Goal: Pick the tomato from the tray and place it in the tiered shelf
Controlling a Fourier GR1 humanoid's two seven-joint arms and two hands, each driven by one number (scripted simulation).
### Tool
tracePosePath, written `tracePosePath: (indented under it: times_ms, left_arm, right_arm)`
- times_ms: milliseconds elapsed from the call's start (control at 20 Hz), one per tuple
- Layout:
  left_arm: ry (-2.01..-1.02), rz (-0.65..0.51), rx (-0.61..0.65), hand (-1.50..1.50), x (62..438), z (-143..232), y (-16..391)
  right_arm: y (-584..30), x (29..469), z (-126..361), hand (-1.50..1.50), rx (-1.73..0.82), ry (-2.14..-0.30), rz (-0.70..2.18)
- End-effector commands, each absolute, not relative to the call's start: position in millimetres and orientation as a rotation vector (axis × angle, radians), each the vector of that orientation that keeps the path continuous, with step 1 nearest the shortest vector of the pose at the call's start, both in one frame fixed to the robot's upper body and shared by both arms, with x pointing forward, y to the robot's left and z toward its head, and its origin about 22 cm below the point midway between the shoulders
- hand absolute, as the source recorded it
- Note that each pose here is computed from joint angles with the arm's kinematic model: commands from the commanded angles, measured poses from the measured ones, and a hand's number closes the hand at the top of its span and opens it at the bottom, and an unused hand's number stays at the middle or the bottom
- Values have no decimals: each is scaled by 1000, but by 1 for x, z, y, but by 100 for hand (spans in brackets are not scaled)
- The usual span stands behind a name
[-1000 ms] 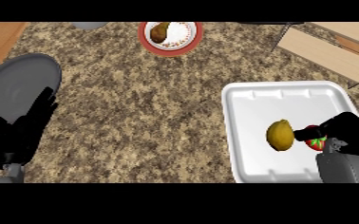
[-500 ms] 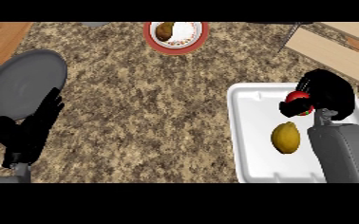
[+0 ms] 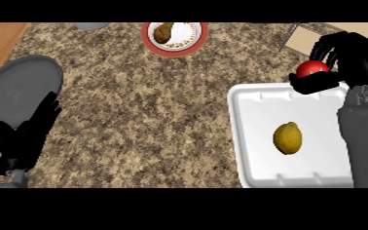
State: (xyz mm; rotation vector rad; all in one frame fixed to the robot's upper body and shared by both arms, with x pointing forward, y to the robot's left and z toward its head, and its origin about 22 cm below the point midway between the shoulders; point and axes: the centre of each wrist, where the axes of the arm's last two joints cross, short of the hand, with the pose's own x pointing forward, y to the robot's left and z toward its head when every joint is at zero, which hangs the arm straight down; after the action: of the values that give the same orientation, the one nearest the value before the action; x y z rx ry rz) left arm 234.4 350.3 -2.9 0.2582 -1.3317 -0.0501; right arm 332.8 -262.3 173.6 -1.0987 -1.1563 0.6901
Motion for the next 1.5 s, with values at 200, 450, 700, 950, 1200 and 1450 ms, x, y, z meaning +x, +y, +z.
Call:
tracePosePath:
  times_ms: [200,450,700,950,1200,1450]
  left_arm:
    - [-1319,-33,257,0,235,-2,351]
    - [-1325,-50,266,0,220,-15,353]
    - [-1328,-50,255,0,243,0,349]
    - [-1308,-32,233,0,227,-5,346]
    - [-1323,-63,248,0,231,2,366]
    - [-1352,-50,248,0,229,3,353]
  right_arm:
    - [-268,291,250,150,-973,-1372,440]
    - [-287,271,285,150,-1052,-1401,373]
    - [-283,281,352,150,-1080,-1463,283]
    - [-301,263,376,150,-1262,-1397,277]
    - [-303,278,390,150,-1339,-1323,299]
    - [-329,311,397,150,-1353,-1300,325]
